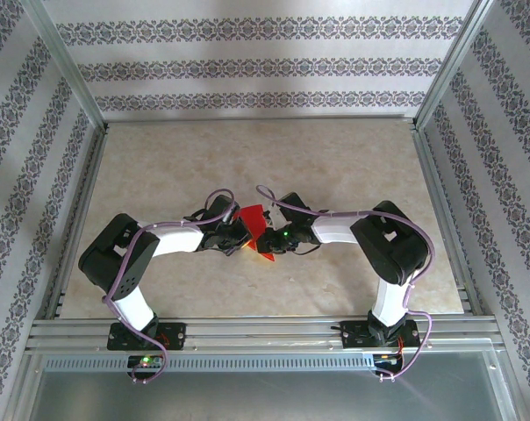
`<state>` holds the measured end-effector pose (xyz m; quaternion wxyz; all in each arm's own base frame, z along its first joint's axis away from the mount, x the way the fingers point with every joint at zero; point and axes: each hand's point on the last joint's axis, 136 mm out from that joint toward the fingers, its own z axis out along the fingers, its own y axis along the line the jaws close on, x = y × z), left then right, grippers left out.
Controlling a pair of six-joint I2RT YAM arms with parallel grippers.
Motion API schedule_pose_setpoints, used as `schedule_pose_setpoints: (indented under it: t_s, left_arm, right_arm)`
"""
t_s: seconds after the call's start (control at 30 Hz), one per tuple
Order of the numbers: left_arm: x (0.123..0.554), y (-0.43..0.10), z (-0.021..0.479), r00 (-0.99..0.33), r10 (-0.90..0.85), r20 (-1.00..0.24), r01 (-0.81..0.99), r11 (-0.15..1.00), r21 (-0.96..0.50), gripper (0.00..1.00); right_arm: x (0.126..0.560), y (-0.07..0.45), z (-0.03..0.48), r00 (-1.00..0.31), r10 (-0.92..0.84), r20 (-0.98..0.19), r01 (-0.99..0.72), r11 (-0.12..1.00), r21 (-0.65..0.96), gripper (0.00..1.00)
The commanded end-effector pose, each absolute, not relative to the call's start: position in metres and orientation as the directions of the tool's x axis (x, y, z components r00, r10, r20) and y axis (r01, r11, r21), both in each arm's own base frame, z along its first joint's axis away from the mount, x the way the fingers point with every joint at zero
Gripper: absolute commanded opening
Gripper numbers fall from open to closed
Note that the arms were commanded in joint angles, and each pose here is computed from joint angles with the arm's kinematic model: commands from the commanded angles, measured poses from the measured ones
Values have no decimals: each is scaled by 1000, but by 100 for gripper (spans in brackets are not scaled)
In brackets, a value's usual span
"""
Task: Fold a paper plane with a square sheet of paper (pick it up from the middle)
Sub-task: Third fold the triangle at the center of the table.
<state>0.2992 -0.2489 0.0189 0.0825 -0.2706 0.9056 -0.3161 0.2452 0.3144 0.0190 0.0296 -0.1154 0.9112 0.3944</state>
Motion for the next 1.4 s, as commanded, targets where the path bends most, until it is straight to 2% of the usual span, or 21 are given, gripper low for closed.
schedule_pose_setpoints:
  t_s: [0.0, 0.23, 0.47, 0.93, 1.03, 1.23, 1.37]
  left_arm:
    - [293, -247, 21, -853, -522, -5, -412, 679, -608, 7]
    - [298, -252, 43, -871, -488, -60, -330, 669, -666, 10]
    - [297, -263, 32, -888, -458, -23, -318, 651, -689, 10]
    - [285, -232, 9, -848, -527, -54, -399, 703, -589, 8]
    - [283, -230, 4, -846, -531, -46, -410, 703, -581, 8]
    - [280, -224, -1, -840, -541, -48, -428, 713, -555, 6]
    - [279, -223, -3, -841, -539, -49, -431, 721, -544, 6]
  right_arm:
    - [238, 315, 11, -969, -216, -117, -235, 675, 700, 15]
    - [238, 311, 6, -971, -215, -109, -231, 702, 673, 15]
    - [239, 309, 2, -973, -210, -97, -220, 715, 664, 15]
    - [239, 305, -4, -979, -190, -74, -193, 742, 642, 16]
    - [241, 308, 2, -979, -188, -79, -194, 731, 654, 16]
    - [248, 315, 46, -970, -185, -156, -241, 680, 692, 17]
    - [236, 308, 49, -966, -214, -141, -252, 691, 677, 17]
